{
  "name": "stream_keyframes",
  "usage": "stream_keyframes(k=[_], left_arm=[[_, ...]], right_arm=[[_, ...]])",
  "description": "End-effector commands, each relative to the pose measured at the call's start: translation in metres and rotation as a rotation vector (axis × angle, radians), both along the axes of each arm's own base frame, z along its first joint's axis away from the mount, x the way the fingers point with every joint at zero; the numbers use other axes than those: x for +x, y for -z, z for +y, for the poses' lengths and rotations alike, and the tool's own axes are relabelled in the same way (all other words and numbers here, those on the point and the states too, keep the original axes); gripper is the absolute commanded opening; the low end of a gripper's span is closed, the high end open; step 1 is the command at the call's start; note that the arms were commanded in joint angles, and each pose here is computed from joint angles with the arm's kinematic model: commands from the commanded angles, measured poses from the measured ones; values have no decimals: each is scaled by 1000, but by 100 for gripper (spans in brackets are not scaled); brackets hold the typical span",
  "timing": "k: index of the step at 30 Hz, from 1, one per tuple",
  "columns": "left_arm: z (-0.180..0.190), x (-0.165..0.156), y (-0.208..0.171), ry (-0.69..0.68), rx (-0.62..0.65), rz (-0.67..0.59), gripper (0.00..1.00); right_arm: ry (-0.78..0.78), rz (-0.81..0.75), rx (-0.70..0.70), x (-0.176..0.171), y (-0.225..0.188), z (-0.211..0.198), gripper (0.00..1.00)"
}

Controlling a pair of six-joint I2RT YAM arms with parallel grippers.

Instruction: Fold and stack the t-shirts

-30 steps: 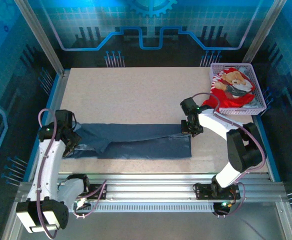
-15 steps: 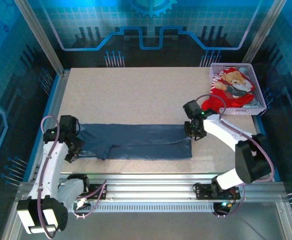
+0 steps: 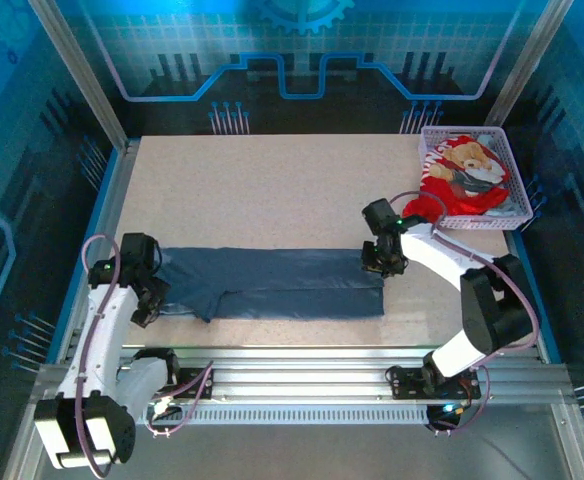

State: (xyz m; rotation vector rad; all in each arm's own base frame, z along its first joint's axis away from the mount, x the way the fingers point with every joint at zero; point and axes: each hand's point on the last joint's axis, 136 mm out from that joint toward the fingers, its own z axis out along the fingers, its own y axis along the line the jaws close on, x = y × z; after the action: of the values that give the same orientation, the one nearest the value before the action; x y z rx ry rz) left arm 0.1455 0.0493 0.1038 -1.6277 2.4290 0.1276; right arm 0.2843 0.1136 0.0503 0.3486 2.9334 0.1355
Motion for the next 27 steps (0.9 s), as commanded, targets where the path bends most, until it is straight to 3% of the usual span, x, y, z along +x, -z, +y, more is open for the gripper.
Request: stream_keyframes(k=[1,2,5,6,10,12,18,27], left_arm=[[1,0,5,-15,5,6,0],[0,1,5,-14,3,6,5],[1,9,-5,-2,6,-10,46],[3,13,-13,5,18,-23,49],[16,45,-49,46,80,-105,47],[18,68,-47,42,36,-139,43],[23,152,-11,43,-153,-193,30],[40,201,58,79,-250,-25,25]], right_arm=[[37,14,80,9,-1,15,30],[42,19,83,10,0,16,29],[40,6,82,13,-3,18,28],[35,-4,82,14,-6,18,28],[-4,-33,111,20,-13,29,27],[-25,-29,128,23,-9,37,26],[-31,23,148,33,15,49,25],[62,220,20,47,50,23,25]])
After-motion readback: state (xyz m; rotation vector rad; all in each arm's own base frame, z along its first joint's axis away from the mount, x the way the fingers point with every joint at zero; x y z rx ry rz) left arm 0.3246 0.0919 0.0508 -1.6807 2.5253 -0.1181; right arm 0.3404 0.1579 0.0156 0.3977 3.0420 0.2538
